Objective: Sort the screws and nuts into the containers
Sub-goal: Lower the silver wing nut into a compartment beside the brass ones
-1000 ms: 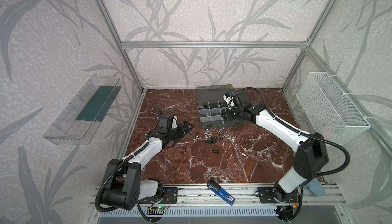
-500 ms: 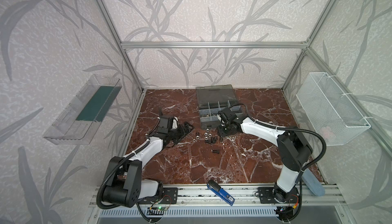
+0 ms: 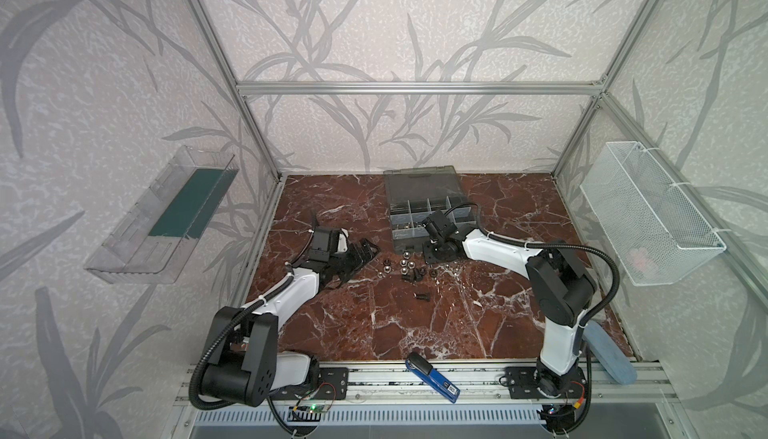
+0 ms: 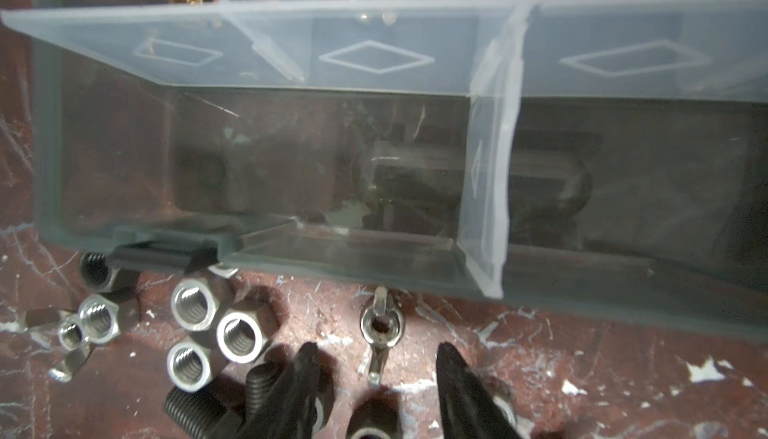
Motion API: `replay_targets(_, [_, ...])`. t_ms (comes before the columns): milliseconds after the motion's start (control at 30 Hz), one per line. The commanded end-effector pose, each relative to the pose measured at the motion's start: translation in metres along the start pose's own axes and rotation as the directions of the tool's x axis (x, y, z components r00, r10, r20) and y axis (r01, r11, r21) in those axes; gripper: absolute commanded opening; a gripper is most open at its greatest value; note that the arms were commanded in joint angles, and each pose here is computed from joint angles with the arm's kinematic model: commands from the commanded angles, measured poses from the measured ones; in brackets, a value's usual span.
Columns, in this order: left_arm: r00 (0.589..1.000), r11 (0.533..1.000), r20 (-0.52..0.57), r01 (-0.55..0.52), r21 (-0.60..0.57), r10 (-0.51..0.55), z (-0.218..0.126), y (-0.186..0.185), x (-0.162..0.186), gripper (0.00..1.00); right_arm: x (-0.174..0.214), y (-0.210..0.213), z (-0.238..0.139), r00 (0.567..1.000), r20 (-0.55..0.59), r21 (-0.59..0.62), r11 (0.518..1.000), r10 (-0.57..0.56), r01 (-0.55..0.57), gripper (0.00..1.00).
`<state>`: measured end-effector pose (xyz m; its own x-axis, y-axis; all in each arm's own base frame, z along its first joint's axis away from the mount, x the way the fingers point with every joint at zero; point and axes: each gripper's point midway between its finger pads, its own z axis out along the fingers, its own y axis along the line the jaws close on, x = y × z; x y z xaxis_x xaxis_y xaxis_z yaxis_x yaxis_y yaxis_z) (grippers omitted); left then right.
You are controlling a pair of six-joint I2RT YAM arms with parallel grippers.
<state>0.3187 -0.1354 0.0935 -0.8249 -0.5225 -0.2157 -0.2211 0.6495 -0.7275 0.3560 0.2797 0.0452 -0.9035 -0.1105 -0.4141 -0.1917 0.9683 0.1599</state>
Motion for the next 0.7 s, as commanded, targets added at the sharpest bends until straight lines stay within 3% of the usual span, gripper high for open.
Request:
replay_targets(0, [1.000,1.000,0.006,-0.011,0.011,0.011,-0.002,-0.005,-0.002,1.00,-0.007,0.003,0.008,0.999,0.032,0.025,1.000,0.016,-0.017,0.47])
replay_targets(667, [1.000,1.000,-0.004,0.000,-0.003,0.000,0.002,0.002,0.000,0.99,0.009,-0.009,0.042,1.000,0.014,0.096,0.995,-0.010,0.009,0.30])
